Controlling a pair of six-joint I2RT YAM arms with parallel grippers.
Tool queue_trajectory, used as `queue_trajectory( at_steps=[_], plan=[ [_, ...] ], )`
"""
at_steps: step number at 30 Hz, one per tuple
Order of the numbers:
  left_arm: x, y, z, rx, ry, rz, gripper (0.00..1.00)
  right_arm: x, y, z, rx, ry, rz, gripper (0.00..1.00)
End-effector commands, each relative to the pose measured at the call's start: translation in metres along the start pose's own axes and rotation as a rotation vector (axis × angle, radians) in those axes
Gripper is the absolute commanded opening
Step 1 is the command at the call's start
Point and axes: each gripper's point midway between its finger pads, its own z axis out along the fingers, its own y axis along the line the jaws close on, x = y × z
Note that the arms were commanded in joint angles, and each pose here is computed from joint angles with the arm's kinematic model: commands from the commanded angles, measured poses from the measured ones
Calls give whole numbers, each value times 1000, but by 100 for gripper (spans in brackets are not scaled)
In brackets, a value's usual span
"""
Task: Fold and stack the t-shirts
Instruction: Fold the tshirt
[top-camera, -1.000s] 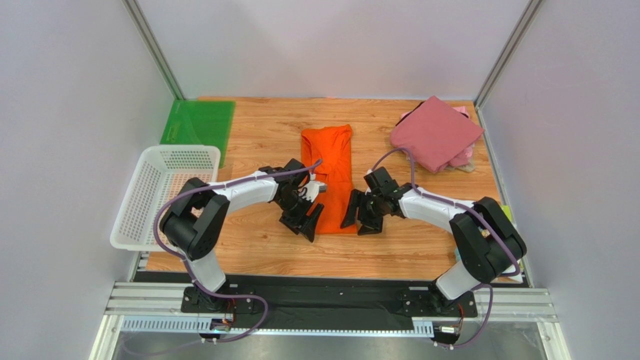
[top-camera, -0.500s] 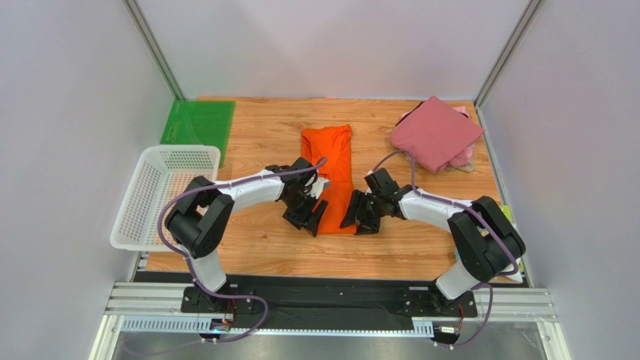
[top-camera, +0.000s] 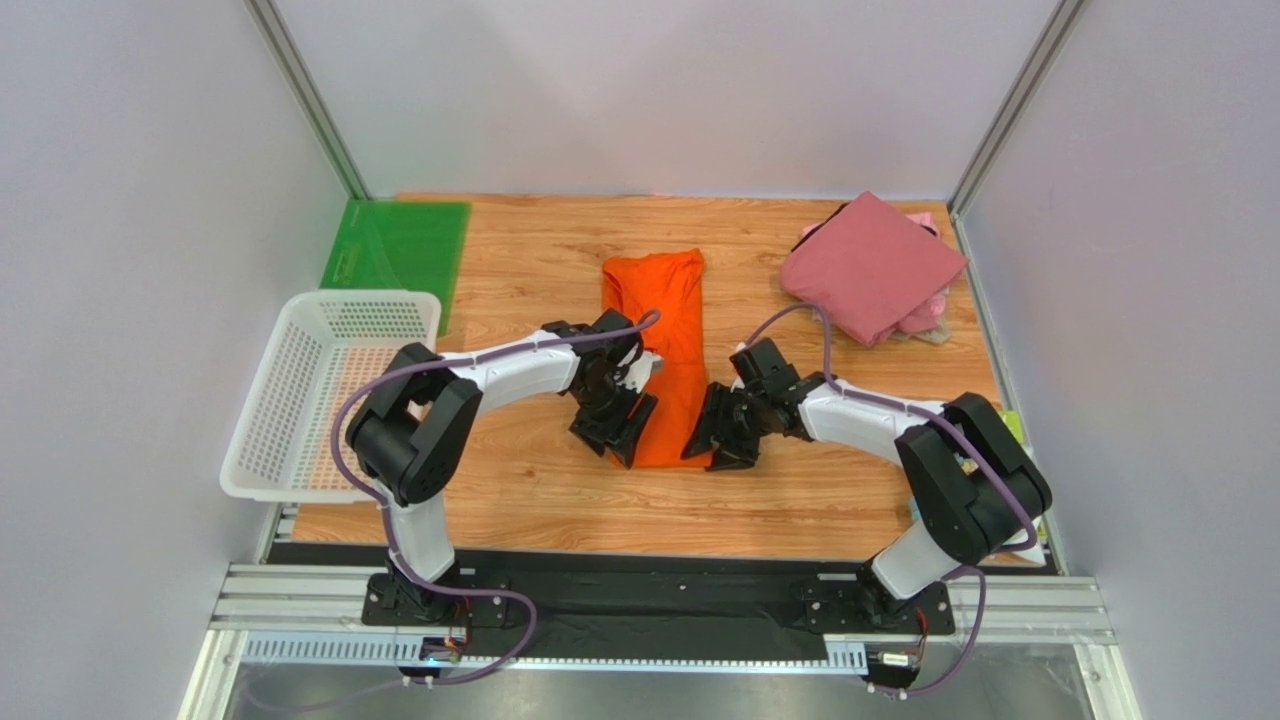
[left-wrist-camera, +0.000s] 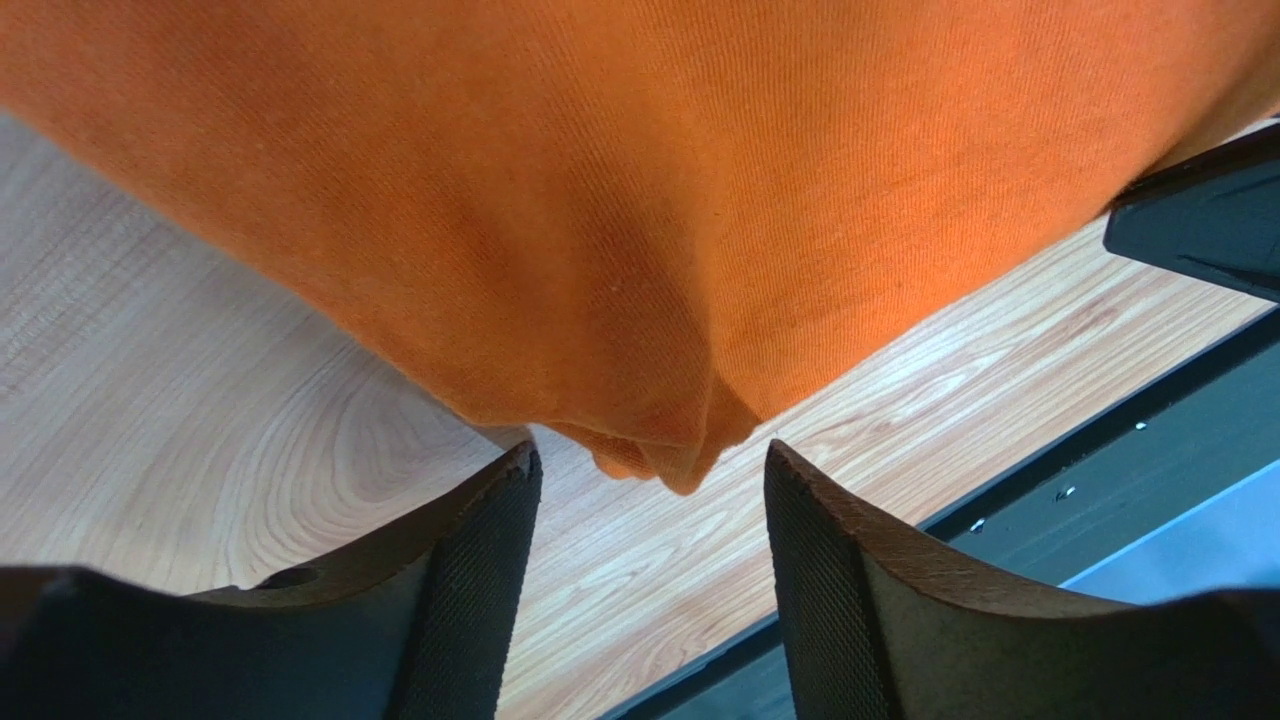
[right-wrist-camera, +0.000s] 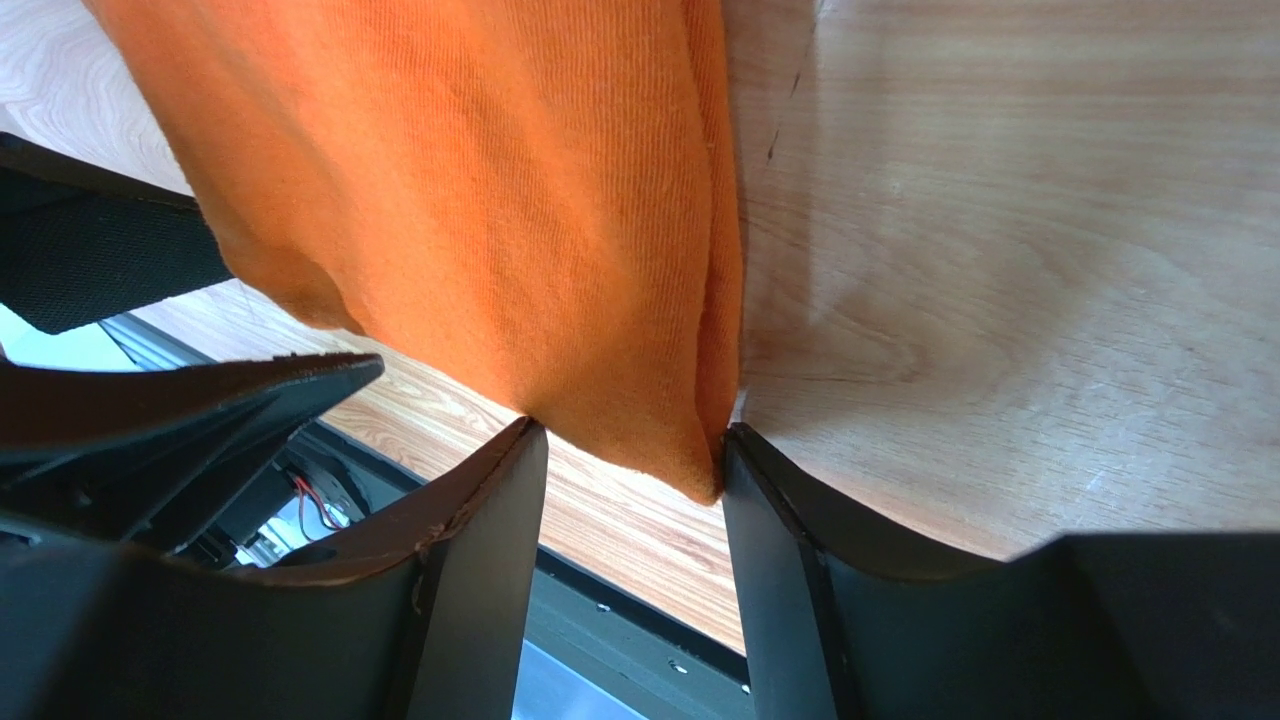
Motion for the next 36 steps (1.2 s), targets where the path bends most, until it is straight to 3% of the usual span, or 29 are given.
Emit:
queue_trajectory(
  at_steps=[1, 16, 22, 28, 32, 36],
  plan=[
    [21, 29, 41, -79, 72, 6, 62, -7, 14, -3, -57, -22, -8, 52],
    [42, 7, 49, 51, 153, -73, 59, -14, 26, 1, -75, -9, -14, 48],
    [47, 5, 53, 70, 177, -81, 51, -16, 28, 4, -79, 0, -10, 42],
    [47, 5, 52, 69, 181, -76, 33, -15, 28, 7, -83, 10, -6, 28],
    [40, 4, 43, 68, 184, -57, 7, -16, 31, 5, -90, 11, -15, 17],
    [27, 13, 24, 86, 167, -40, 0, -16, 35, -3, -90, 12, -35, 13]
  ],
)
